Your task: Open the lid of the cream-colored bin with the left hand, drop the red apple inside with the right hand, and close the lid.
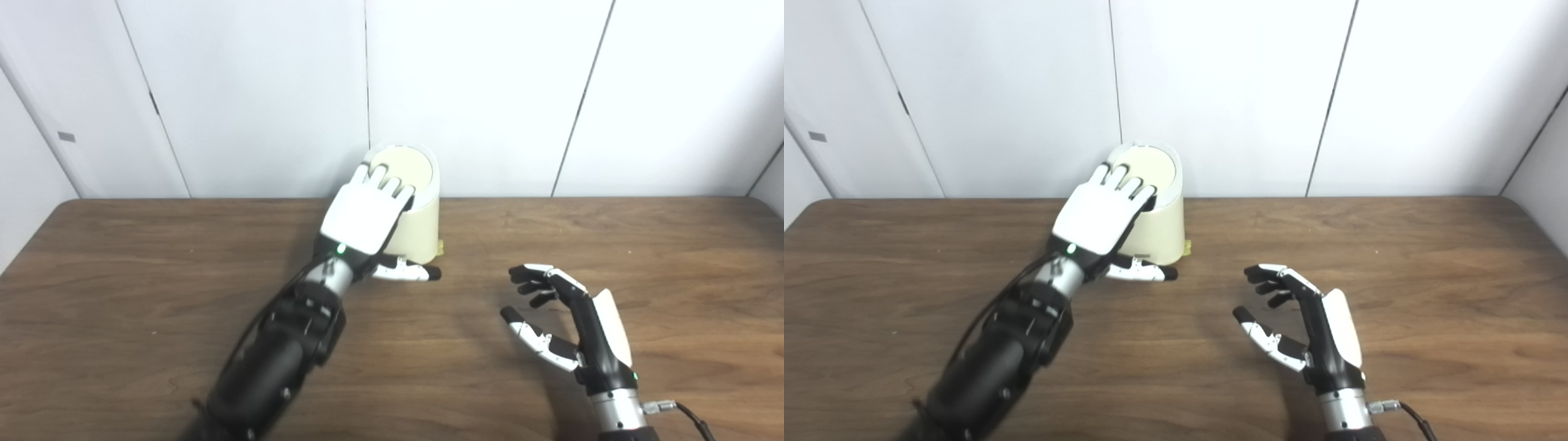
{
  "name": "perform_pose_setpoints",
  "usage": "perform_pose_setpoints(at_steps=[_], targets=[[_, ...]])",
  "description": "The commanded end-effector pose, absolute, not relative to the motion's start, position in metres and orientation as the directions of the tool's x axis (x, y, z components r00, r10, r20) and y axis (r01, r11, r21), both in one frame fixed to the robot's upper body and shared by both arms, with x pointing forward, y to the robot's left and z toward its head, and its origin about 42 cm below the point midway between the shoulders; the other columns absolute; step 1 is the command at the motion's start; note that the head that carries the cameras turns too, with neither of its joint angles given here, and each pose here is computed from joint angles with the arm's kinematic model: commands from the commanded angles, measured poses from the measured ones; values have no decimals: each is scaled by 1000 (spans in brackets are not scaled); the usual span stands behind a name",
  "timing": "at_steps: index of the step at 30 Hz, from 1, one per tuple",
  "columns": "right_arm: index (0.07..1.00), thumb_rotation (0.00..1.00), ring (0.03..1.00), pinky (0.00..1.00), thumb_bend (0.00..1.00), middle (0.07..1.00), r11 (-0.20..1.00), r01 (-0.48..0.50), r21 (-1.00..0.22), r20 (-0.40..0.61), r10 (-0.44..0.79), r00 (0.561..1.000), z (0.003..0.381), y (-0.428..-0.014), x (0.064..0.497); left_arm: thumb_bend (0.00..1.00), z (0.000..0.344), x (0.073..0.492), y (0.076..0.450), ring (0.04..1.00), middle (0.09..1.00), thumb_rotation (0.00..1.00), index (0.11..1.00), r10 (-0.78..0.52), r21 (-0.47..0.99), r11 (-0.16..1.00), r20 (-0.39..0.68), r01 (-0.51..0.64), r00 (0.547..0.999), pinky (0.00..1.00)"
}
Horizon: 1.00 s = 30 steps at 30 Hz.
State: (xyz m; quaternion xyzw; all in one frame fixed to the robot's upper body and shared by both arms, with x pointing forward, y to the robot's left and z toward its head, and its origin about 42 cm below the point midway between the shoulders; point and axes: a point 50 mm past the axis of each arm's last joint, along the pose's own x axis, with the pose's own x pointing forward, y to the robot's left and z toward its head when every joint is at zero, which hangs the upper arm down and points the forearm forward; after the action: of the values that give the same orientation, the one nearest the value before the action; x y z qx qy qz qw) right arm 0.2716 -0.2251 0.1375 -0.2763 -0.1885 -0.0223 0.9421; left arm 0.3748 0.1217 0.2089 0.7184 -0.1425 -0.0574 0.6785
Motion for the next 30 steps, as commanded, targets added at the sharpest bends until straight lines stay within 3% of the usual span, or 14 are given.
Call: perform_pose_setpoints(at_steps=[1, 7, 12, 16, 19, 21, 22, 24, 26, 28, 30], targets=[[659, 348, 614, 492, 244, 659, 855, 157, -494, 402, 64, 913, 144, -222, 273, 694, 241, 378, 120, 1000, 1000, 1000, 999, -228, 960, 55, 279, -274, 933, 1000], [668, 369, 619, 494, 248, 666, 854, 140, -502, 381, 73, 922, 142, -222, 273, 603, 242, 362, 123, 1000, 1000, 1000, 1000, -176, 900, 215, 419, -380, 891, 1000], [672, 347, 620, 493, 247, 667, 852, 137, -506, 372, 72, 926, 141, -221, 272, 480, 241, 340, 137, 1000, 1000, 1000, 1000, -168, 767, 425, 588, -480, 791, 1000], [675, 354, 619, 490, 245, 670, 849, 135, -511, 368, 74, 927, 143, -220, 271, 447, 228, 318, 156, 1000, 1000, 1000, 1000, -119, 622, 639, 661, -452, 741, 1000], [676, 337, 623, 493, 244, 672, 850, 140, -508, 368, 68, 928, 144, -220, 269, 386, 211, 297, 175, 987, 988, 1000, 988, -86, 478, 813, 664, -334, 742, 977], [675, 321, 613, 477, 248, 673, 850, 148, -505, 370, 59, 927, 145, -220, 267, 279, 200, 283, 188, 866, 871, 864, 863, -68, 427, 858, 646, -286, 760, 777], [673, 313, 605, 464, 253, 672, 850, 155, -504, 375, 54, 926, 146, -220, 266, 224, 192, 276, 196, 800, 808, 670, 801, -53, 410, 872, 624, -268, 780, 691], [663, 283, 571, 425, 264, 663, 847, 184, -498, 405, 40, 913, 148, -222, 265, 186, 179, 262, 208, 732, 752, 465, 741, -20, 381, 892, 572, -244, 820, 612], [640, 228, 505, 364, 279, 648, 847, 213, -487, 444, 31, 895, 149, -224, 265, 182, 164, 252, 216, 707, 738, 269, 730, 9, 344, 913, 522, -220, 853, 595], [629, 245, 514, 377, 282, 646, 848, 227, -479, 467, 28, 884, 149, -227, 265, 191, 149, 246, 221, 707, 736, 199, 730, 35, 325, 920, 487, -218, 872, 597], [620, 291, 553, 424, 277, 648, 848, 230, -477, 474, 28, 880, 150, -229, 264, 205, 139, 243, 222, 699, 731, 204, 720, 55, 308, 926, 462, -218, 885, 589]])
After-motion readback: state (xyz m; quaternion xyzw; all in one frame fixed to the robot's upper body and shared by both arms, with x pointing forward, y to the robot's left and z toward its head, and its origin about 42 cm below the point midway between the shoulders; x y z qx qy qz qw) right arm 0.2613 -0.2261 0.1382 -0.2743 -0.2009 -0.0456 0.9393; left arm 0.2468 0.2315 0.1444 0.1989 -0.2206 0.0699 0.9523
